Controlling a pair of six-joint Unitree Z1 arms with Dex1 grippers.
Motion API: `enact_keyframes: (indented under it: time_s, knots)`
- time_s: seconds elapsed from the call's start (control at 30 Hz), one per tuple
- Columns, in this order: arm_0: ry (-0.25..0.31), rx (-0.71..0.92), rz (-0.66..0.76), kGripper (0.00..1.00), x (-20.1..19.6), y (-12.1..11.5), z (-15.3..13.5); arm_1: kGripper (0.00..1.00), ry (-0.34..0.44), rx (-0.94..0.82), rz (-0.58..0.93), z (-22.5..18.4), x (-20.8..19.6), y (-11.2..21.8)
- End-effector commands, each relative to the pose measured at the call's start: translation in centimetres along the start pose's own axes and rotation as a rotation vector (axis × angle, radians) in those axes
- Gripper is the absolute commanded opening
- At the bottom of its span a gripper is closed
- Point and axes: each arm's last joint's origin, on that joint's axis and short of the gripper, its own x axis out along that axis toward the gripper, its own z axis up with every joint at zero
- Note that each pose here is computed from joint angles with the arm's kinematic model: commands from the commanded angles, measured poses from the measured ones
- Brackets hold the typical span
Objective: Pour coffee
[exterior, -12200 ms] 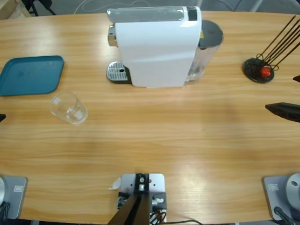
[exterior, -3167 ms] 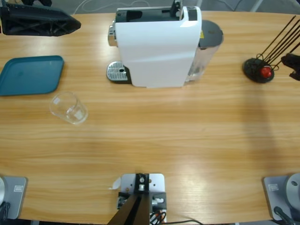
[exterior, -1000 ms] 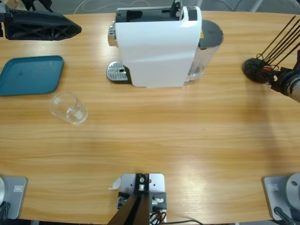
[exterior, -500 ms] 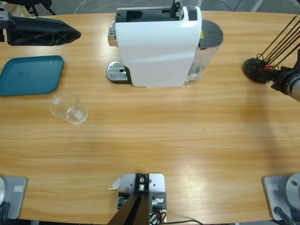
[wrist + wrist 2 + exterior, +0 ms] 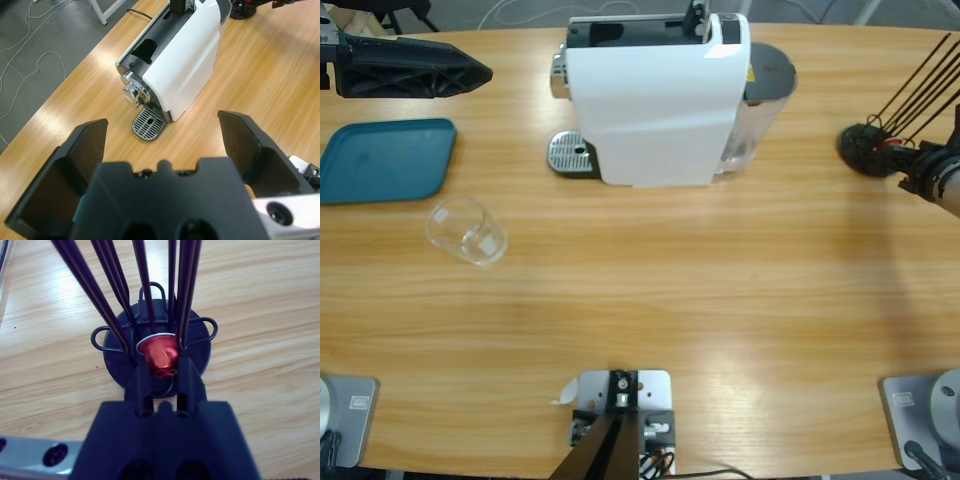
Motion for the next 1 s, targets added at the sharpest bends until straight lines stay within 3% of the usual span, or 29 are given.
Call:
enact_keyframes:
  time_s: [0.03, 0.2, 0.47, 1.0]
  knots:
    - [0.031, -0.011, 0.009, 0.950, 0.1, -0.1, -1.1, 0.000, -0.083, -0.005, 0.012, 1.1, -1.5, -0.4]
    - [0.038, -0.012, 0.002, 0.950, 0.4, -0.3, -1.1, 0.000, -0.094, -0.007, 0.024, 2.0, -3.5, -0.7]
    - [0.047, -0.007, -0.014, 0.950, 1.2, -0.8, -0.8, 0.000, -0.153, -0.018, 0.032, 6.9, -7.2, -0.1]
    - [0.038, -0.018, -0.056, 0.950, 2.5, -2.2, 0.3, 0.000, -0.235, -0.058, 0.037, 11.0, -13.9, -0.1]
